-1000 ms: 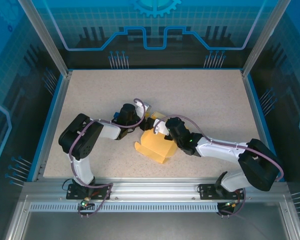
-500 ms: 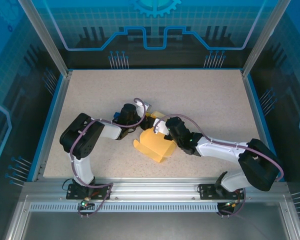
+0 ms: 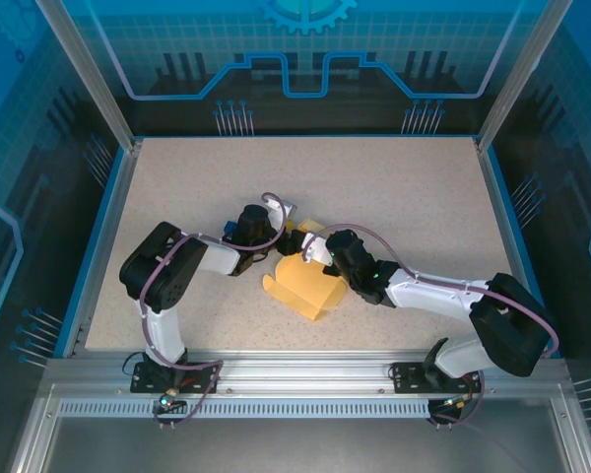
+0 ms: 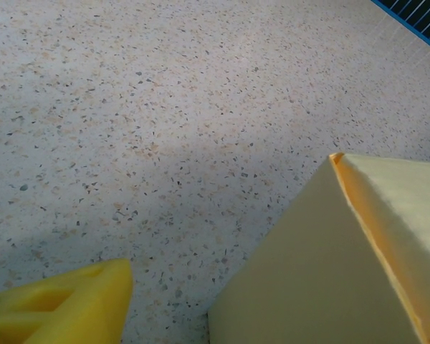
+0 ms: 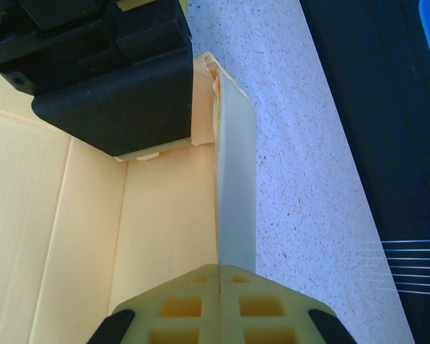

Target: Fold the paper box

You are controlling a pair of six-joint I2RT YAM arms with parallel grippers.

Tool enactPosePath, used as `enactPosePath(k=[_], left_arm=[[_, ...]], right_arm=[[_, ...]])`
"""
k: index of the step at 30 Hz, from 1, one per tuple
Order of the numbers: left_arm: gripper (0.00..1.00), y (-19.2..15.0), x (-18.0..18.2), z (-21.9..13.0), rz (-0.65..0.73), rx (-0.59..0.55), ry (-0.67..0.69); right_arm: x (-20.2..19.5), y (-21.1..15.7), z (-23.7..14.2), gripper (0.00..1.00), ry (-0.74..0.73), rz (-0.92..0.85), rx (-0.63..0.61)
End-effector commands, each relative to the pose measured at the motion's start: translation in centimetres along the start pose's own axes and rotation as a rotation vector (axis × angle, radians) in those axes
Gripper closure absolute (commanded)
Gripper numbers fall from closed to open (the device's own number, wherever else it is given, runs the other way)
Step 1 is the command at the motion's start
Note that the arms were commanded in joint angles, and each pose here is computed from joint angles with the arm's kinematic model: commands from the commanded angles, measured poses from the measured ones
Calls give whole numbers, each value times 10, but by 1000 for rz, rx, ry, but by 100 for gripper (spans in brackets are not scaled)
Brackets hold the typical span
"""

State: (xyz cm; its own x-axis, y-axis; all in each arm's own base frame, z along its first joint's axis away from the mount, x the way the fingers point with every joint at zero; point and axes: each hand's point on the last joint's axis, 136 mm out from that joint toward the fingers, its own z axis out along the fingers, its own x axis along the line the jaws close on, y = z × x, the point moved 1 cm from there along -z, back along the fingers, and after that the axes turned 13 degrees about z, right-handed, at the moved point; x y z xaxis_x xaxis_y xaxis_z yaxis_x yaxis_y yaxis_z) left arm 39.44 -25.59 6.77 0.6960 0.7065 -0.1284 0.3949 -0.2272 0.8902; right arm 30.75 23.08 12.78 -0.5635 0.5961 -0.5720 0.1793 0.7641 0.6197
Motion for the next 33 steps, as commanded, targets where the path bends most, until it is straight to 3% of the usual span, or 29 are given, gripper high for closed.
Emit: enactPosePath(k=[1, 10, 21, 33], left_arm=[[32, 16, 5, 4, -1, -57, 12], [45, 21, 12, 6, -65, -86, 47], [66, 10, 28, 7, -83, -52, 207], [72, 6, 44, 5, -135, -23, 371]], right_arm=[[6, -9, 3, 100, 36, 2, 39], [8, -10, 3, 100, 46, 13, 43], [8, -7, -1, 100, 58, 37, 35], [11, -9, -2, 100, 76, 57, 37]])
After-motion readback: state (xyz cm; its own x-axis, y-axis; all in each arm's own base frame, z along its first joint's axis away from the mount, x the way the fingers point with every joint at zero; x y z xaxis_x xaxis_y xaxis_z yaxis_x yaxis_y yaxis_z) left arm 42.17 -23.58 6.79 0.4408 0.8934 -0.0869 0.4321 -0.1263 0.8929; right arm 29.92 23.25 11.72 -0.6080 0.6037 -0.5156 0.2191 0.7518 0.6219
